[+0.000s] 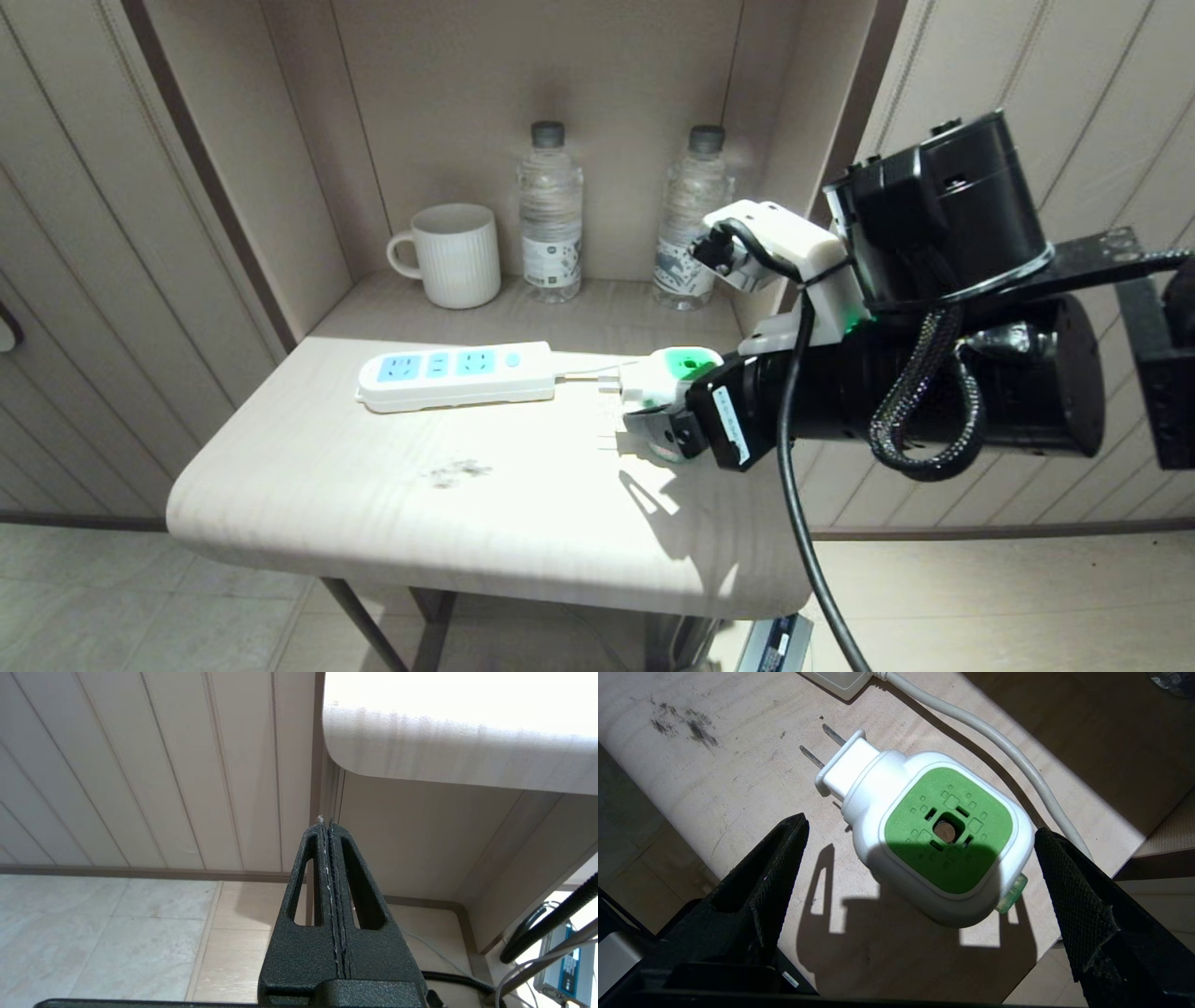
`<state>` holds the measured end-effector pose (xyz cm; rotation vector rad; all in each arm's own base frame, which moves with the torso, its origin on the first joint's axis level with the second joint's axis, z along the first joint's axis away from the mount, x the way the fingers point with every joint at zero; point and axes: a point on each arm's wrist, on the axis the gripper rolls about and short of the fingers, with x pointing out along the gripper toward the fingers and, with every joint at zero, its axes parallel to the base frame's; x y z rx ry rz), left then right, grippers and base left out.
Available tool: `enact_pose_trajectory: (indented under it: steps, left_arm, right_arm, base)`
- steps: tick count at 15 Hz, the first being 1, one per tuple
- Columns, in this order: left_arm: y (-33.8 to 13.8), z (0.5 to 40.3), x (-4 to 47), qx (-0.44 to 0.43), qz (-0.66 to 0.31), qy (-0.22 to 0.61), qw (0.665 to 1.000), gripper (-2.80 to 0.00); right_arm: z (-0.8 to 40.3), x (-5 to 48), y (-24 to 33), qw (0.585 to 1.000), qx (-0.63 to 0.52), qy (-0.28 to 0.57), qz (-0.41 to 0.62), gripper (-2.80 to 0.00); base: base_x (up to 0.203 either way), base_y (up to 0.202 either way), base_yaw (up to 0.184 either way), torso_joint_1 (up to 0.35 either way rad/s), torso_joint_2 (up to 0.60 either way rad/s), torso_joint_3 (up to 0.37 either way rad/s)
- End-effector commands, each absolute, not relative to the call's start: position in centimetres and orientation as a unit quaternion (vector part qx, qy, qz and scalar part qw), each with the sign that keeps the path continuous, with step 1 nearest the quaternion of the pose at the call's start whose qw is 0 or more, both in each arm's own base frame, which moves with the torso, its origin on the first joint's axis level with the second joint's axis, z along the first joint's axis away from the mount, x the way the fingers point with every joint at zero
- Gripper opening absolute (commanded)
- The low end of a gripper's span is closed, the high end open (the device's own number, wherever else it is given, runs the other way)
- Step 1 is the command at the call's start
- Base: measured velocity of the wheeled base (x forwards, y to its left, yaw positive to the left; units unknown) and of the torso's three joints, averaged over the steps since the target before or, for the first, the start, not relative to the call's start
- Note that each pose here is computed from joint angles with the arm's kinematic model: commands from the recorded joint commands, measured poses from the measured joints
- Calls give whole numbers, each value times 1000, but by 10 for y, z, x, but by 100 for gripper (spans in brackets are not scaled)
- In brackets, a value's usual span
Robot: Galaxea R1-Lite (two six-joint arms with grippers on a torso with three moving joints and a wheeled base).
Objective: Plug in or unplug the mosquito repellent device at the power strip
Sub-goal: Pick up the mosquito repellent liquid
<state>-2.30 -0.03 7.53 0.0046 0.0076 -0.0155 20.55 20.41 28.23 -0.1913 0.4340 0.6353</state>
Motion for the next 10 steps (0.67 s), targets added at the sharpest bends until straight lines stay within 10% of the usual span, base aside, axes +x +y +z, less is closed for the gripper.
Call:
enact_pose_trajectory:
  steps: [1,10]
  left_arm:
    - [0,75,-23,2,-8,5,1000,-280]
    - [0,75,-23,2,-8,5,1000,-280]
  right_arm:
    - [280,208,206,922,-96,215,307,0]
    - [279,213,207,931,-94,203,288,0]
  base:
    - [0,0,0,0,0,0]
    - [0,0,0,0,0,0]
